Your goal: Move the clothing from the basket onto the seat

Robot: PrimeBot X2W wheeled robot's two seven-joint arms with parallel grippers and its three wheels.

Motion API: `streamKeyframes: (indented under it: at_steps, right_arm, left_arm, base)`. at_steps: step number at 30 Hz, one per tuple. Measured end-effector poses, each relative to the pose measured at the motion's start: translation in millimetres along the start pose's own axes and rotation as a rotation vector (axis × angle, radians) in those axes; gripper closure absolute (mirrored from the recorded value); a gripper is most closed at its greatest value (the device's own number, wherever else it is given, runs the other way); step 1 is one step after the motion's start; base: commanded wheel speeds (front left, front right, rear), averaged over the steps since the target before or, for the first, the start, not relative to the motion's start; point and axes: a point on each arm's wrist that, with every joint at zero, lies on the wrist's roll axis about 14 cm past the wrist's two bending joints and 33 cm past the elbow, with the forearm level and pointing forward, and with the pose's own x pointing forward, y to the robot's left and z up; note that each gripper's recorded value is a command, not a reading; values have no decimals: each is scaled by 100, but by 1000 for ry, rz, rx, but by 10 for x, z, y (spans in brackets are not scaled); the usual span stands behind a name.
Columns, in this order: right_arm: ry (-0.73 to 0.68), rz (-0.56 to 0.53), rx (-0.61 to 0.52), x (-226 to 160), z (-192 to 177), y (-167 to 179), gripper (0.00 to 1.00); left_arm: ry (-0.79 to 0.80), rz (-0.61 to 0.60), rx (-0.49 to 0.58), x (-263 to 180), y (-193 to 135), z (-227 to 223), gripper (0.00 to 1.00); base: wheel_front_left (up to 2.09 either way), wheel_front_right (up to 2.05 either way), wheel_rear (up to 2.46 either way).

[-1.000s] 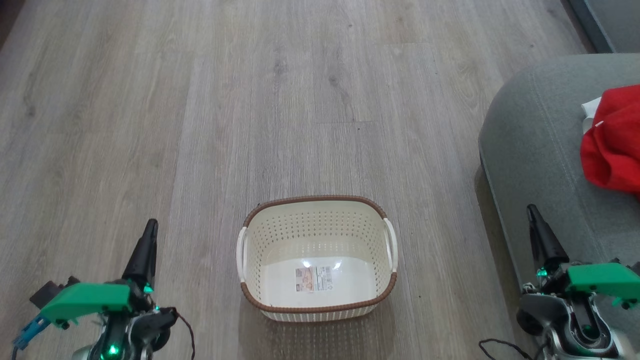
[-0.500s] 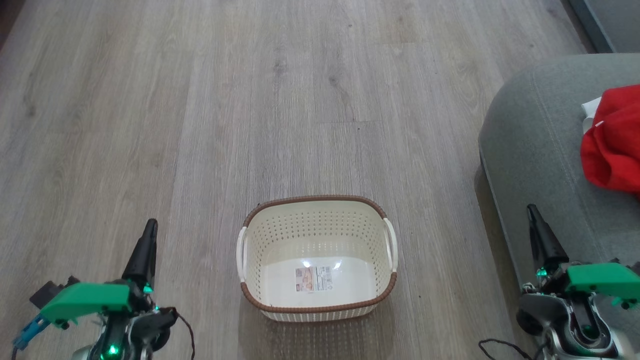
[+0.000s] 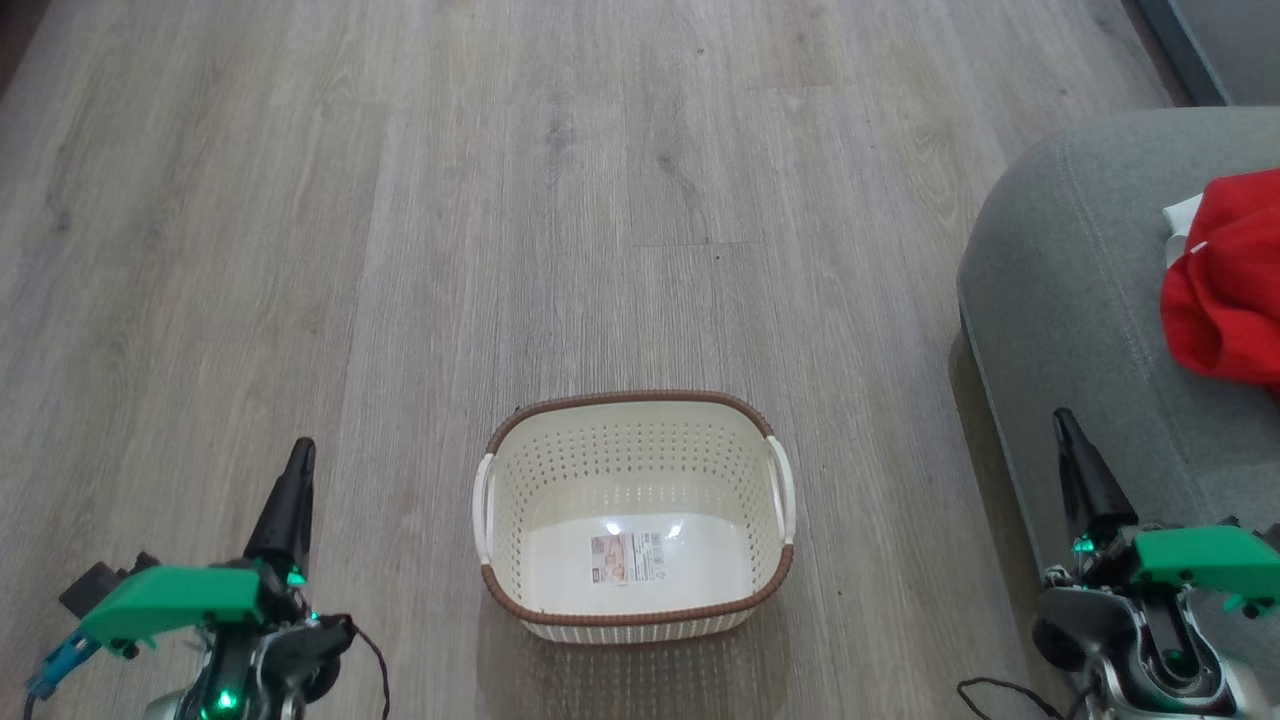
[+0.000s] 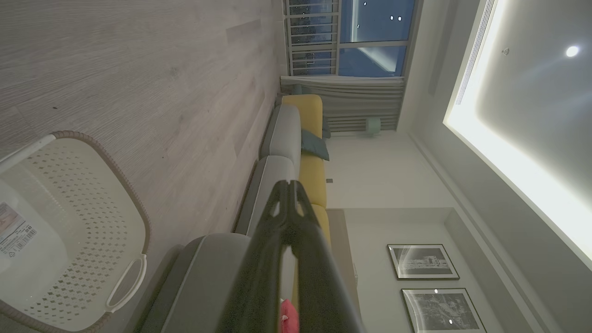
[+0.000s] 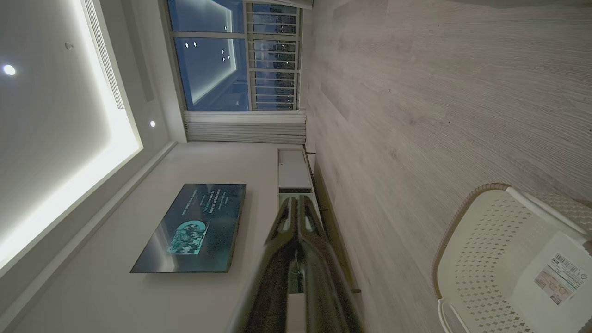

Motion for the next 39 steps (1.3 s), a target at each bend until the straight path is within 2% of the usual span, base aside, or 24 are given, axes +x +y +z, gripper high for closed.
streamKeyframes:
  at_steps: [39]
  right_arm:
    - [0,0,0,0,-1,0,100]
  left_arm:
    - [-1,4,0,-9,14,1,100]
  base:
    - [0,0,0]
